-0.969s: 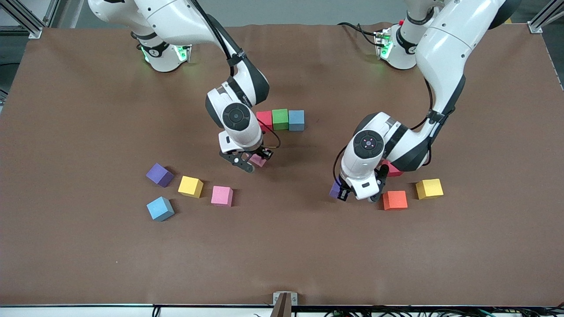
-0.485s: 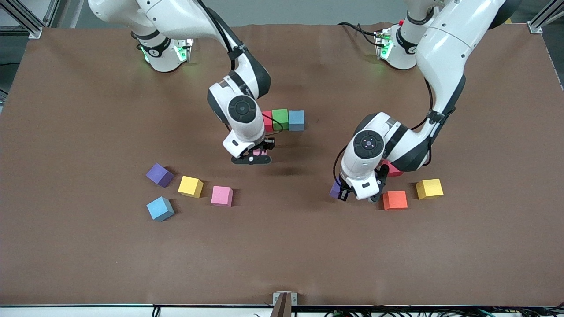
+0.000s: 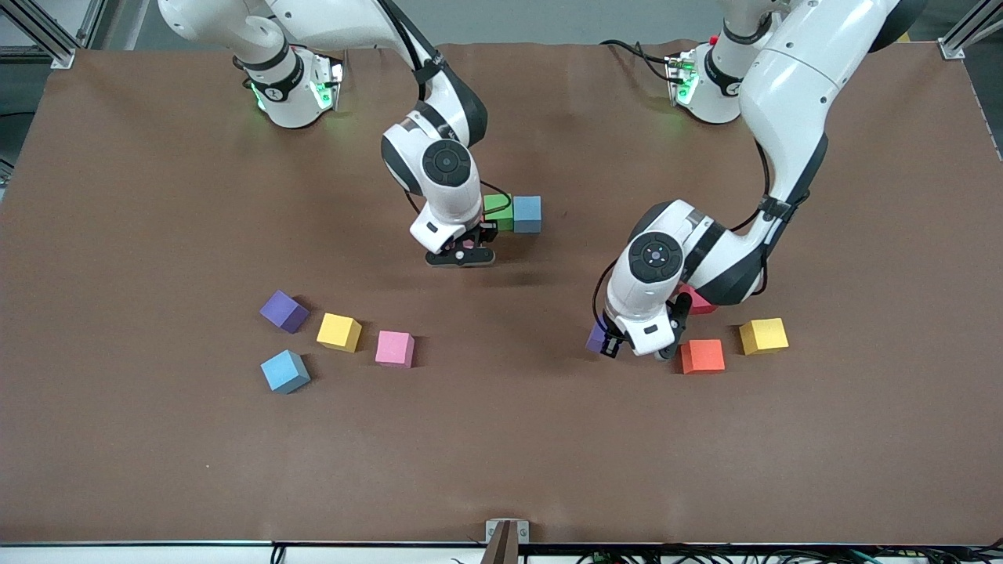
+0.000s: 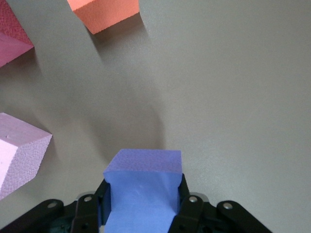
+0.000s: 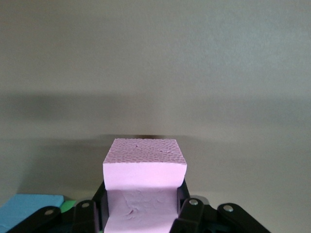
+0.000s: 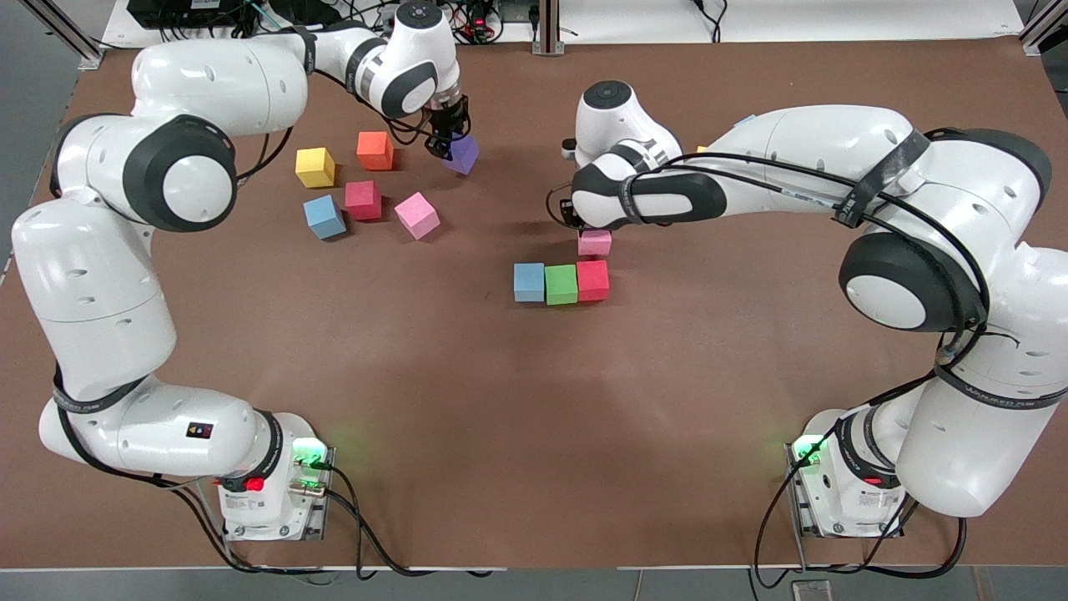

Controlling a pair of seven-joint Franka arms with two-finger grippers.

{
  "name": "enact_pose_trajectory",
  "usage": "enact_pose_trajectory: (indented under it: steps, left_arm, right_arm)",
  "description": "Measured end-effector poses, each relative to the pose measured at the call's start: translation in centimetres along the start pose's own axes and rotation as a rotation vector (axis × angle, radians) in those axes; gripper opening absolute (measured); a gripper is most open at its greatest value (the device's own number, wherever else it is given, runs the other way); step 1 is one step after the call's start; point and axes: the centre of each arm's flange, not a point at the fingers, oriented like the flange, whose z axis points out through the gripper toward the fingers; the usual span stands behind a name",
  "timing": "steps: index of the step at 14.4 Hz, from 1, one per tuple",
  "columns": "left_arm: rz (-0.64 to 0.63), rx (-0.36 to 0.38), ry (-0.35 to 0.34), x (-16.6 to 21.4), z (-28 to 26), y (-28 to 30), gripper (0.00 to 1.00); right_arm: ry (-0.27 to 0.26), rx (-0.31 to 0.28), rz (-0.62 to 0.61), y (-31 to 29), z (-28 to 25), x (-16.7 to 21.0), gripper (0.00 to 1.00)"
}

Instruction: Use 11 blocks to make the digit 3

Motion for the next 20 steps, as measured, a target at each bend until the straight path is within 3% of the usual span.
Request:
enact_pose_trajectory:
  steps: [10, 20]
  left_arm:
    - [0.0, 0.0, 0.0, 0.0, 0.0, 0.0, 0.53]
    - [0.001, 0.0, 0.0, 0.0, 0.0, 0.0, 0.53]
  right_arm:
    - [0.041, 0.016, -0.011, 0.4, 1.4, -0.7, 0.56]
    - [0.035, 0.008, -0.026, -0.8, 2.1, -2.1, 0.56]
